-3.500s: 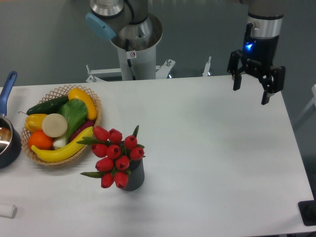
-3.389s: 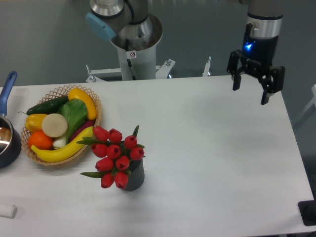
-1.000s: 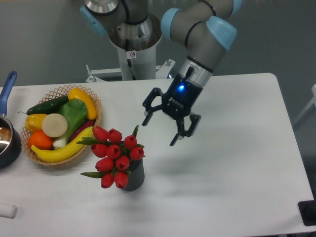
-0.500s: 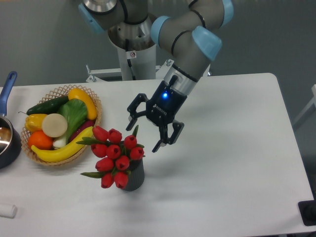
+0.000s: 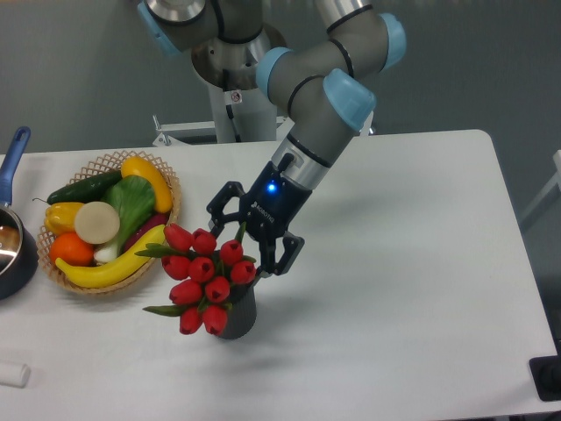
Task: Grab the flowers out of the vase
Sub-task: 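Lower the gripper around the tulip stems above the vase rim, then close the gripper on the tulip stems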
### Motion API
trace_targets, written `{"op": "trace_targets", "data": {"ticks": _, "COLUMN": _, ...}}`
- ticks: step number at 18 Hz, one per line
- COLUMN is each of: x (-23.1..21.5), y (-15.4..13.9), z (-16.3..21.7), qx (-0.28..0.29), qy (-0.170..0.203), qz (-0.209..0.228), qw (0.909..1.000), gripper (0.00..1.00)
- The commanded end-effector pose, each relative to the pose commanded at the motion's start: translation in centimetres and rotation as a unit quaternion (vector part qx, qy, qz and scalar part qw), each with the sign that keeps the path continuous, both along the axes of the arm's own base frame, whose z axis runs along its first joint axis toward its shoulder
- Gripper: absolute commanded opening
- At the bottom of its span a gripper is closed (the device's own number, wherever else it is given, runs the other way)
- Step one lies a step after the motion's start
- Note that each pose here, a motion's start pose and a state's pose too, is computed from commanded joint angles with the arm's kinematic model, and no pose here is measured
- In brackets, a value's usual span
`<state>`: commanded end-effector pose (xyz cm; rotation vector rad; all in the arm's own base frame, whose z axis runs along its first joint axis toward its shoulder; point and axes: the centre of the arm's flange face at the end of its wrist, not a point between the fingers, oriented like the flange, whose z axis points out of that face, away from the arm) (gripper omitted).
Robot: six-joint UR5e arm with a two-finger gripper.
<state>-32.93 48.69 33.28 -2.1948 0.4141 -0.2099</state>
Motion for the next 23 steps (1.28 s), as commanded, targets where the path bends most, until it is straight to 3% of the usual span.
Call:
{"op": "trace_targets", "data": {"ticks": 8, "x": 0.44, "y": 0.62, "z": -0.62, "qx": -0.002, "qy": -0.002, "qz": -0.007, "qw": 1.0000, "gripper": 1.00}}
{"op": "trace_targets", "data": {"ticks": 16, "x": 0.00, "y": 0.86, "z": -0.26, "qx": 0.003, "qy": 0.002, "qz": -0.008, "qw": 1.0000, "gripper": 0.59}}
{"op": "trace_targets", "data": {"ticks": 19, "x": -0.05, "y": 0.90, "z": -0.27, "qx": 0.003, "qy": 0.001, "qz": -0.008, "qw": 1.0000, "gripper": 0.50}}
{"op": "trace_targets", "data": {"ticks": 23, "x": -0.41, "y": 0.95, "z": 0.31, "qx": 0.011, "qy": 0.001, "qz": -0.007, "qw": 0.9999, "gripper": 0.46}}
